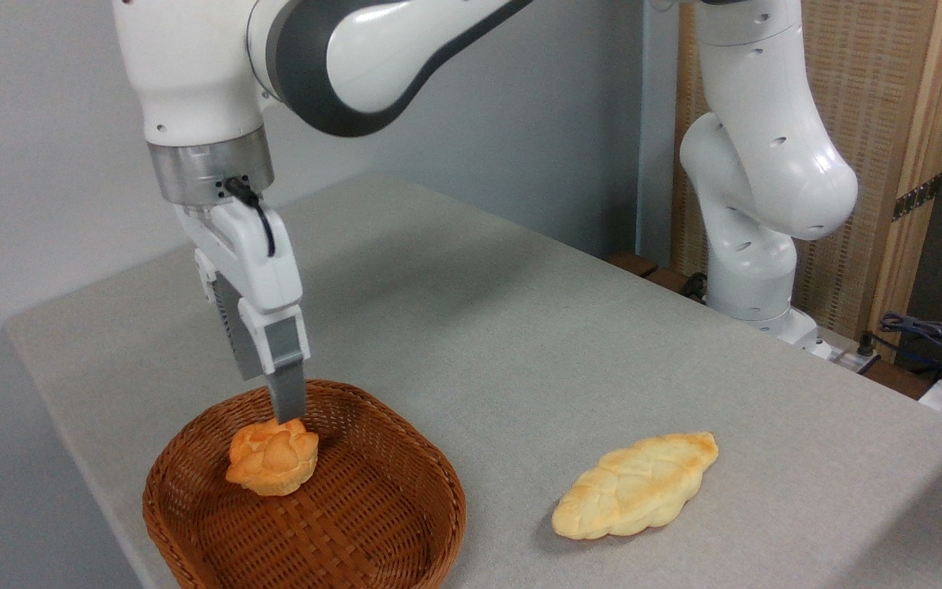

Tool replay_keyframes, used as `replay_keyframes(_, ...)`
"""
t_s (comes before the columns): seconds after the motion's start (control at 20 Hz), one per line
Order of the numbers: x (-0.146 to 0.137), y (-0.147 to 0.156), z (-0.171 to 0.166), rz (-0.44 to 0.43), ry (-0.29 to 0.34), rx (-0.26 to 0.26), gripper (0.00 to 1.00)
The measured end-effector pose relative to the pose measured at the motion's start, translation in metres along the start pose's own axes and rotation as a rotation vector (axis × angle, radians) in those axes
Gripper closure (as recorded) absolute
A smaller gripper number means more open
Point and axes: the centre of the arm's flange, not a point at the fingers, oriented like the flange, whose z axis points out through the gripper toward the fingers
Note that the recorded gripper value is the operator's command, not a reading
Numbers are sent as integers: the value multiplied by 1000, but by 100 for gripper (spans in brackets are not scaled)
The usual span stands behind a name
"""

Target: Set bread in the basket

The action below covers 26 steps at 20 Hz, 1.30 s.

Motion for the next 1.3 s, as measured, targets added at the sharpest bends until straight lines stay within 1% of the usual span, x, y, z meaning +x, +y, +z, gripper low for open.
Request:
replay_keyframes(0.05,-6,-1,-6,-17,-14,-13,0)
replay_keyframes(0.15,-24,-9,-27,-52,-15,-19,0)
replay_keyframes(0.3,-63,-16,-68,-100,-9,-29,0)
replay_keyframes(0.45,-94,-17,-96,-144,32,-50,0)
replay_keyframes(0.55,-106,-14,-100,-149,42,-60,0)
replay_keyframes(0.65,-106,-5,-98,-132,41,-73,0)
replay_keyframes(0.85,-94,12,-88,-98,24,-91,0)
replay_keyframes(1.0,-94,14,-83,-95,15,-98,0)
replay_keyframes(1.3,-97,11,-80,-96,-3,-88,0)
